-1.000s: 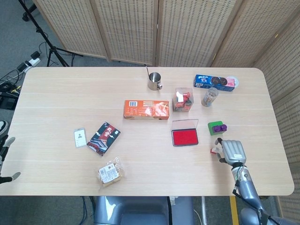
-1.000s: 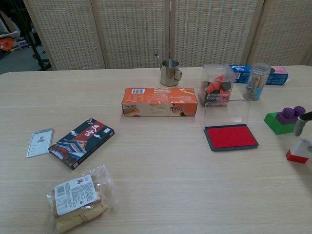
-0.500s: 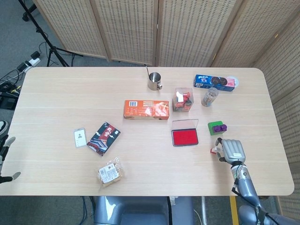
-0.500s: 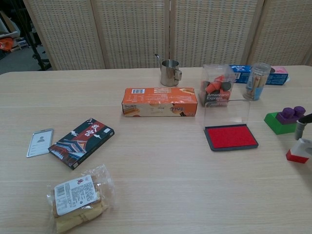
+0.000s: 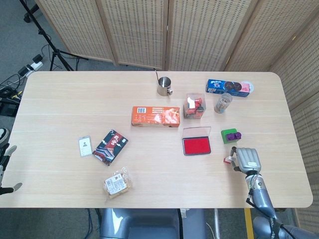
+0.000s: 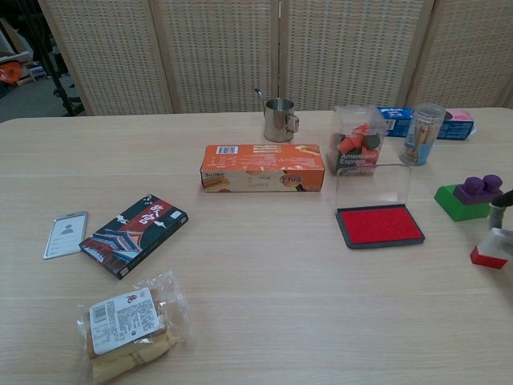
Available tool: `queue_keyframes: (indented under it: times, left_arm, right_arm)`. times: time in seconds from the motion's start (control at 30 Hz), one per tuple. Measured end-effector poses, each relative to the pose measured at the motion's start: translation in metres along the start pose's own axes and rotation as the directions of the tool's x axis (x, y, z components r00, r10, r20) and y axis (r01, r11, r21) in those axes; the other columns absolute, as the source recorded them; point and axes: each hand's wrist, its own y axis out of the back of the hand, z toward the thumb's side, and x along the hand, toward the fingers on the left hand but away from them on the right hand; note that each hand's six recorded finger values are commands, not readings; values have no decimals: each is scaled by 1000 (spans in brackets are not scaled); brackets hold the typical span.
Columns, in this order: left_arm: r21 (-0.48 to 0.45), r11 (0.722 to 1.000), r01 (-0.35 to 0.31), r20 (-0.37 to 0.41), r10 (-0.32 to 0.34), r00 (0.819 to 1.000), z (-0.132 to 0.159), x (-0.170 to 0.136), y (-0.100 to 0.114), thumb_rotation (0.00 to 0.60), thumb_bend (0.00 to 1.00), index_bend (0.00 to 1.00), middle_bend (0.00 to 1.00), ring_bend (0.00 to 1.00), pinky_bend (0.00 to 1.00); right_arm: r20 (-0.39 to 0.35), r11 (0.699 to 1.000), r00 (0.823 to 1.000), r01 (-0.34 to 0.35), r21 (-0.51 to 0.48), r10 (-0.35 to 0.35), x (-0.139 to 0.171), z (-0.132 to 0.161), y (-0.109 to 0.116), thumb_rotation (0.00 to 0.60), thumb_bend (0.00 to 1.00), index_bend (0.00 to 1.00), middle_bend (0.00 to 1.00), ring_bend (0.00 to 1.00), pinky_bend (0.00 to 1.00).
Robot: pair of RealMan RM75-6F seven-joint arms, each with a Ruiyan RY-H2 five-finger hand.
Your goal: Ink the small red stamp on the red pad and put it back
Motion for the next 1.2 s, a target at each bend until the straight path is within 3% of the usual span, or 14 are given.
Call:
queue_keyframes:
  times: [0.37,0.7,0.9,1.2]
  left_arm:
    - [-6,1000,6,7,-6,1000,1,-1,1,600,0,0,0,0,0]
    - [-6,1000,8,12,-8,1000,2,-1,0,600,0,0,0,0,0]
    - [-8,1000,9,9,-9,1000,1,0,0,600,0,0,0,0,0]
    - [-11,999,30,24,-30,999,4,-1,-1,600,0,0,0,0,0]
  right_arm:
    - [-5,999,1000,-5,32,5,1,0,-1,600,414,559,1000,1000,1000]
    - [-55,999,997,50,18,-49,6,15,23,600,440,562,1000,1000,1000]
    - [-113,995,989,101,9,-100,10,42,56,600,440,562,1000,1000,1000]
    - [-191,966,972,176,189,-140,6,108,97,600,460,563,1000,1000,1000]
